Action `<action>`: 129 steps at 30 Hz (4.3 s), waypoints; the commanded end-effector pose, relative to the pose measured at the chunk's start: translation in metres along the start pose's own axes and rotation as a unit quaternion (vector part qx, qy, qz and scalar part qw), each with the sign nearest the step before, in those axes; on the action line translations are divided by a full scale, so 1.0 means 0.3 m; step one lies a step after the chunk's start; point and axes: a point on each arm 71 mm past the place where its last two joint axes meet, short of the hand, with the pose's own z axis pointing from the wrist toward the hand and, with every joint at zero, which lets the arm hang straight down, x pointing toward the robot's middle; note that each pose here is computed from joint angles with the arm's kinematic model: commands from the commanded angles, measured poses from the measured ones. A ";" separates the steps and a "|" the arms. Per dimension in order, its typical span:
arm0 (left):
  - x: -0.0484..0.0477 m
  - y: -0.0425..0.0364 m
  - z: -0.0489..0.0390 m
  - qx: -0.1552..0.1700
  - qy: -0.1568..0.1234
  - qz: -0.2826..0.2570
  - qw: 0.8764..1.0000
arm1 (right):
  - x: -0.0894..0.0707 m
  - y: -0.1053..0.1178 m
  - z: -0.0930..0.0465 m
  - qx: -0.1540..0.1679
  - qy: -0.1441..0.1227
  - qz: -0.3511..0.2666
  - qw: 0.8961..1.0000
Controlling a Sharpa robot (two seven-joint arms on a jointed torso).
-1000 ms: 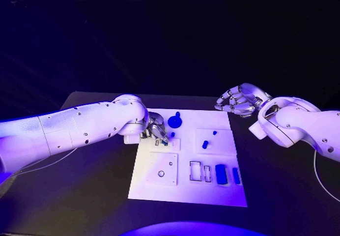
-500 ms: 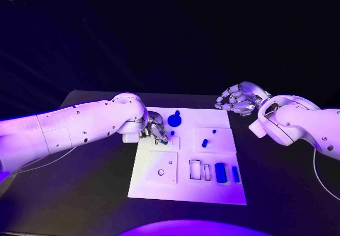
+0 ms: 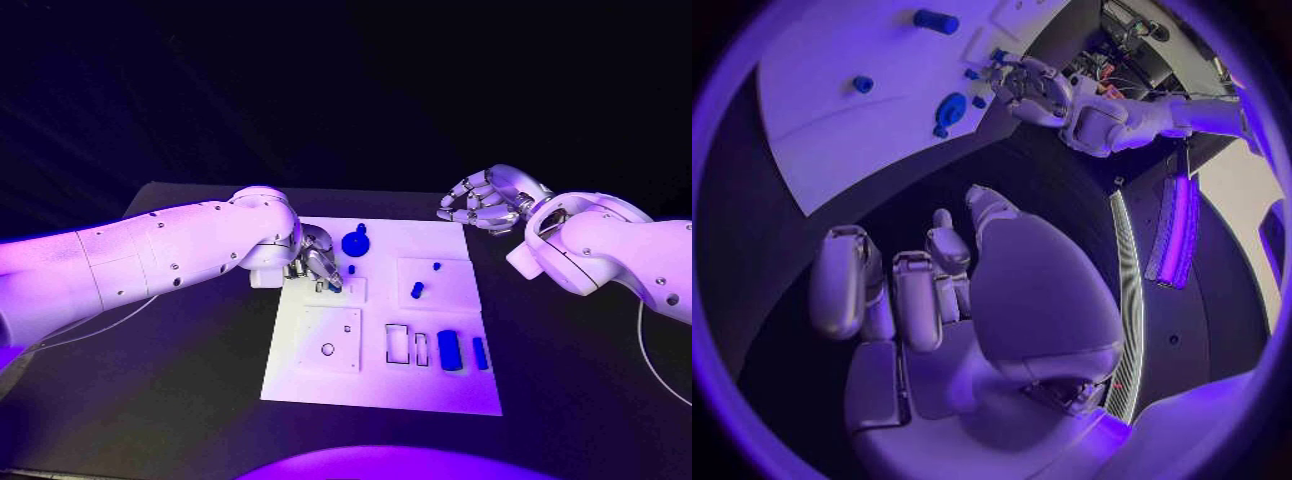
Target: Assemble the parts on the task board
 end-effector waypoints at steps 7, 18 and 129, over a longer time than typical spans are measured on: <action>0.019 -0.006 0.011 -0.006 0.029 0.014 0.999 | 0.004 0.003 -0.001 -0.005 0.006 -0.006 1.000; 0.024 -0.019 0.015 -0.005 0.037 0.022 0.999 | 0.005 0.005 0.000 -0.006 0.006 -0.006 1.000; -0.258 0.031 -0.163 0.016 -0.090 -0.059 0.994 | -0.007 -0.010 0.001 -0.003 0.000 -0.008 1.000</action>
